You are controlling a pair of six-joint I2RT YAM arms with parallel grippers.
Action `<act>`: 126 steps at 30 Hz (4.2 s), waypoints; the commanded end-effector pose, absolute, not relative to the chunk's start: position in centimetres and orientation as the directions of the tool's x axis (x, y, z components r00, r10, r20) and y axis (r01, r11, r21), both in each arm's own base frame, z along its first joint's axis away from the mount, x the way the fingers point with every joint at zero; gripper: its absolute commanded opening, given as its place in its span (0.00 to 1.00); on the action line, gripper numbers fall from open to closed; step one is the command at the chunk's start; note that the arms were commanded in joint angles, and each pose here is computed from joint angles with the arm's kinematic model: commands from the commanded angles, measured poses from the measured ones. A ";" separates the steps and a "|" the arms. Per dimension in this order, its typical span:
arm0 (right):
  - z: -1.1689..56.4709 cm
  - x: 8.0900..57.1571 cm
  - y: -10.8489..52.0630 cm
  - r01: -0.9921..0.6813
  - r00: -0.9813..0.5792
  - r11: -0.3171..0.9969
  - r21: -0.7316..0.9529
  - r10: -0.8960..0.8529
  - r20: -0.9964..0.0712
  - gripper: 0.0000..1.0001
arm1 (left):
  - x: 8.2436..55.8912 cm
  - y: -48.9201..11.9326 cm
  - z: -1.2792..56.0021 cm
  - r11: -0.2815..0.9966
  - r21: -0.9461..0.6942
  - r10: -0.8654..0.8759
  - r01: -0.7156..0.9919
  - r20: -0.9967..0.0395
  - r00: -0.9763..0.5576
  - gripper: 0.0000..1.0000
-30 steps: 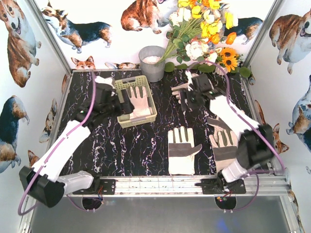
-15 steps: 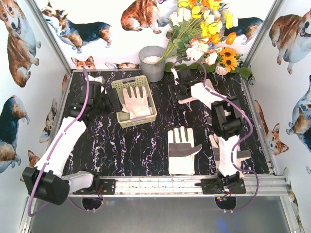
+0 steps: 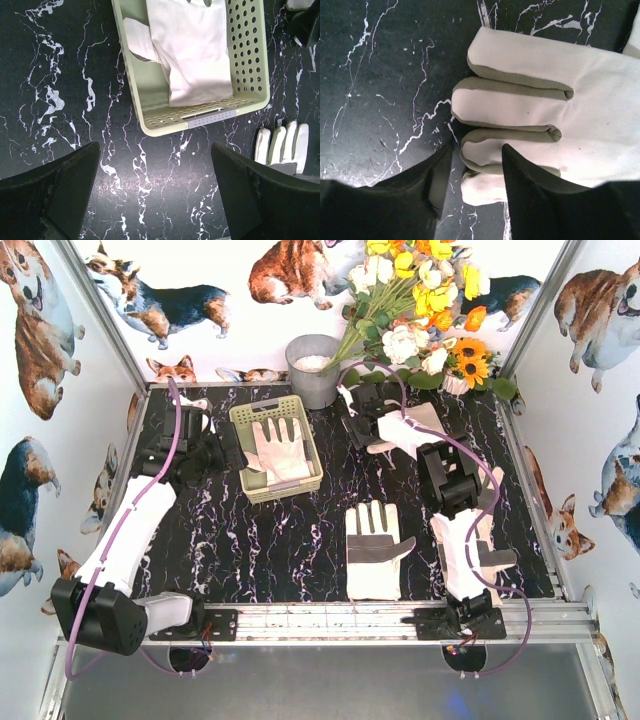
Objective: Put the gloves into the storage basket
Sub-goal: Pick up the glove at the corner of the board, then place the glove at the corner of the board.
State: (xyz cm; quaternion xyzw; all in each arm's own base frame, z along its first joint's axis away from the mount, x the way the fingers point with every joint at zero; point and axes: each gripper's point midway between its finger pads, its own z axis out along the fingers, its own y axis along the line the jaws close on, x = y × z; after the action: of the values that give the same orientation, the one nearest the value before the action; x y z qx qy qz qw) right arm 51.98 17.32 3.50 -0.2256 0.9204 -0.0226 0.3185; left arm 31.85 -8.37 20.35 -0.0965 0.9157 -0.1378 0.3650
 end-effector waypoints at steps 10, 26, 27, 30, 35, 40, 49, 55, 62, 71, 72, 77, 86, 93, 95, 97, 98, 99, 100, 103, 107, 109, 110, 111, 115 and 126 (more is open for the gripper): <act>3.7 51.7 17.4 -0.441 -0.691 0.870 -0.220 -0.485 -0.536 0.06 | 31.8 -8.0 21.8 0.933 -0.350 -0.307 -0.080 -0.662 -0.684 0.86; 11.3 41.6 16.6 -0.497 -0.675 0.865 -0.067 -0.434 -0.597 0.00 | 29.7 -9.3 23.3 0.915 -0.403 -0.290 0.016 -0.685 -0.668 0.86; 12.2 40.9 16.5 -0.504 -0.666 0.862 -0.061 -0.432 -0.608 0.00 | 29.6 -9.5 23.5 0.913 -0.407 -0.286 0.028 -0.689 -0.666 0.87; 15.2 39.2 16.2 -0.520 -0.641 0.854 -0.035 -0.416 -0.645 0.00 | 29.4 -10.4 24.6 0.901 -0.424 -0.265 0.094 -0.709 -0.654 0.90; 20.9 36.3 15.9 -0.546 -0.597 0.837 0.047 -0.349 -0.722 0.00 | 28.8 -13.0 26.4 0.863 -0.448 -0.205 0.234 -0.733 -0.648 0.92; 26.2 32.6 18.1 -0.642 -0.533 0.745 0.179 -0.267 -0.803 0.00 | 28.1 -15.9 27.3 0.836 -0.426 -0.121 0.346 -0.758 -0.641 0.93; 35.2 25.4 22.5 -0.739 -0.563 0.456 0.495 -0.016 -0.826 0.00 | 26.8 -22.4 30.6 0.670 -0.518 -0.157 0.531 -0.799 -0.581 0.94; 38.5 21.4 23.0 -0.764 -0.597 0.310 0.566 -0.008 -0.802 0.00 | 23.5 -26.9 33.3 0.517 -0.483 -0.079 0.707 -0.849 -0.522 0.95; 41.0 18.5 23.5 -0.762 -0.637 0.160 0.628 -0.012 -0.771 0.00 | 20.3 -29.6 34.1 0.449 -0.436 0.032 0.779 -0.864 -0.502 0.99; 42.7 17.8 23.8 -0.749 -0.658 0.084 0.658 0.023 -0.752 0.00 | 18.9 -31.7 33.4 0.429 -0.415 0.090 0.802 -0.864 -0.495 0.75; 42.6 18.0 23.8 -0.745 -0.662 0.091 0.661 0.026 -0.749 0.00 | 18.9 -31.7 33.4 0.431 -0.418 0.084 0.800 -0.864 -0.497 0.65; 40.8 19.2 23.9 -0.708 -0.691 0.152 0.689 0.048 -0.721 0.00 | 18.9 -31.9 33.6 0.439 -0.448 0.041 0.779 -0.856 -0.515 0.28; 38.7 19.6 23.7 -0.685 -0.704 0.198 0.701 0.068 -0.707 0.09 | 17.9 -31.3 33.9 0.445 -0.476 0.017 0.758 -0.842 -0.539 0.00; 37.1 19.1 23.8 -0.689 -0.710 0.142 0.711 0.067 -0.701 0.48 | 16.5 -31.4 34.8 0.397 -0.520 0.030 0.756 -0.816 -0.577 0.00; 36.7 19.0 23.8 -0.701 -0.698 0.139 0.700 0.071 -0.713 0.53 | 16.2 -31.5 35.1 0.383 -0.530 0.034 0.756 -0.810 -0.585 0.00; 36.2 18.9 23.7 -0.712 -0.684 0.145 0.687 0.074 -0.725 0.57 | 15.9 -31.5 35.5 0.371 -0.540 0.037 0.756 -0.805 -0.593 0.00; 35.9 18.7 23.6 -0.718 -0.679 0.145 0.681 0.074 -0.731 0.58 | 15.8 -31.5 35.6 0.366 -0.543 0.039 0.756 -0.802 -0.596 0.00; 35.9 18.6 23.6 -0.724 -0.672 0.147 0.674 0.075 -0.737 0.59 | 15.7 -31.5 35.7 0.364 -0.545 0.041 0.755 -0.800 -0.598 0.00; 35.7 18.5 23.5 -0.728 -0.666 0.150 0.669 0.075 -0.742 0.59 | 15.6 -31.5 35.7 0.365 -0.546 0.043 0.754 -0.799 -0.600 0.00; 35.0 18.4 23.3 -0.734 -0.656 0.175 0.656 0.064 -0.752 0.60 | 15.5 -31.4 35.8 0.366 -0.552 0.043 0.750 -0.795 -0.606 0.00; 33.5 18.3 23.1 -0.713 -0.680 0.201 0.672 0.036 -0.732 0.48 | 15.4 -31.3 35.1 0.374 -0.567 0.050 0.734 -0.778 -0.627 0.00; 32.9 18.2 23.1 -0.695 -0.701 0.203 0.690 0.023 -0.713 0.30 | 15.7 -31.0 34.0 0.414 -0.572 0.054 0.708 -0.761 -0.646 0.00; 32.6 18.2 23.1 -0.685 -0.711 0.207 0.698 0.017 -0.703 0.20 | 15.9 -30.7 33.1 0.446 -0.571 0.056 0.689 -0.750 -0.659 0.00; 32.1 18.2 23.1 -0.672 -0.724 0.214 0.709 0.011 -0.690 0.10 | 16.2 -30.4 32.1 0.484 -0.571 0.058 0.664 -0.736 -0.675 0.00; 28.8 18.2 23.2 -0.609 -0.777 0.305 0.732 -0.042 -0.628 0.00 | 16.8 -28.9 27.0 0.628 -0.576 0.056 0.523 -0.637 -0.769 0.00; 22.0 17.5 28.2 -0.345 -0.939 0.403 0.848 -0.162 -0.305 0.00 | 16.3 -27.3 18.9 0.766 -0.585 0.014 0.269 -0.402 -0.915 0.00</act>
State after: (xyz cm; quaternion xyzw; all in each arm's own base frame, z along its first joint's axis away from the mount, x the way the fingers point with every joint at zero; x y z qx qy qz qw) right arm 17.23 26.84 22.56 -0.1872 0.8249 0.5184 0.1257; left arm 16.07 -27.63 19.05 0.1102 0.9144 -0.3340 0.2006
